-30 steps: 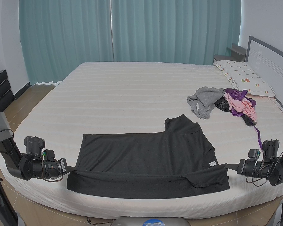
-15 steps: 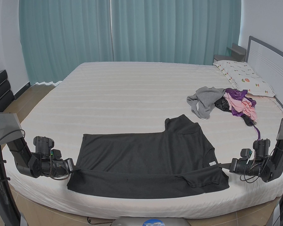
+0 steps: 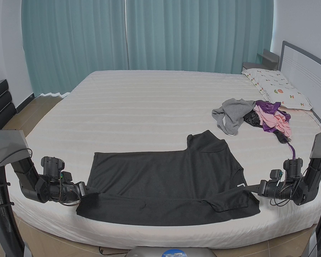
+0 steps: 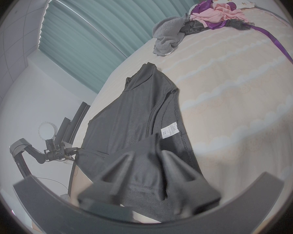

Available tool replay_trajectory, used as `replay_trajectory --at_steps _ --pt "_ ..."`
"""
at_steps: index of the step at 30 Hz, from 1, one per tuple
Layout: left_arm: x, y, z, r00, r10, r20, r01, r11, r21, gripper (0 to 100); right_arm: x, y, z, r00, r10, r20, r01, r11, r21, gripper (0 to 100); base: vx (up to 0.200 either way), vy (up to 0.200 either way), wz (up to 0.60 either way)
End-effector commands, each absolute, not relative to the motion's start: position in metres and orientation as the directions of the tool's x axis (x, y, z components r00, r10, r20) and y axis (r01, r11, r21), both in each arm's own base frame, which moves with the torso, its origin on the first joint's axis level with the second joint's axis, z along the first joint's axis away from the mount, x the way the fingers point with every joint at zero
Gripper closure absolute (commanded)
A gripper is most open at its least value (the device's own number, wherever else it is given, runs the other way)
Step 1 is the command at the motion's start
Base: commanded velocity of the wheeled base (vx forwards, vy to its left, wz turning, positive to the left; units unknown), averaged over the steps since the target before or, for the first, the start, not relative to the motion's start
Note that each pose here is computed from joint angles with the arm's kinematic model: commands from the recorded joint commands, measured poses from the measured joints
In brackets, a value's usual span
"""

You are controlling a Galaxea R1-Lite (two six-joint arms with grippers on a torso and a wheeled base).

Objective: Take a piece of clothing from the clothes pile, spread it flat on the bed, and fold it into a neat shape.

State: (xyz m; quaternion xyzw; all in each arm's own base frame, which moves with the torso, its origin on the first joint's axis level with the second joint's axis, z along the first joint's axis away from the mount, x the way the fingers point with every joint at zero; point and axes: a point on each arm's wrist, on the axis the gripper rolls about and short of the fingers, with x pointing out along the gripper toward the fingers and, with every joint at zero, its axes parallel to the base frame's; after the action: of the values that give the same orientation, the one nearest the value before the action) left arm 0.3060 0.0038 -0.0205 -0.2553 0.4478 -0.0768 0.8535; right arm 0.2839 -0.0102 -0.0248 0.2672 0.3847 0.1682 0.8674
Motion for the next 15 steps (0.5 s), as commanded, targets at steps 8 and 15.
replay_trajectory --at_steps 8,15 --pt "0.307 0.007 -0.016 0.604 -0.354 -0.714 -0.156 0.826 -0.542 0 0.281 -0.009 -0.012 0.669 0.506 -0.544 -0.057 0.765 0.641 0 0.000 0.000 0.00" --pt "0.306 0.019 0.001 0.654 -0.331 -0.681 -0.178 0.807 -0.563 0 0.282 -0.009 -0.011 0.677 0.511 -0.529 0.029 0.700 0.714 0 0.000 0.000 0.00"
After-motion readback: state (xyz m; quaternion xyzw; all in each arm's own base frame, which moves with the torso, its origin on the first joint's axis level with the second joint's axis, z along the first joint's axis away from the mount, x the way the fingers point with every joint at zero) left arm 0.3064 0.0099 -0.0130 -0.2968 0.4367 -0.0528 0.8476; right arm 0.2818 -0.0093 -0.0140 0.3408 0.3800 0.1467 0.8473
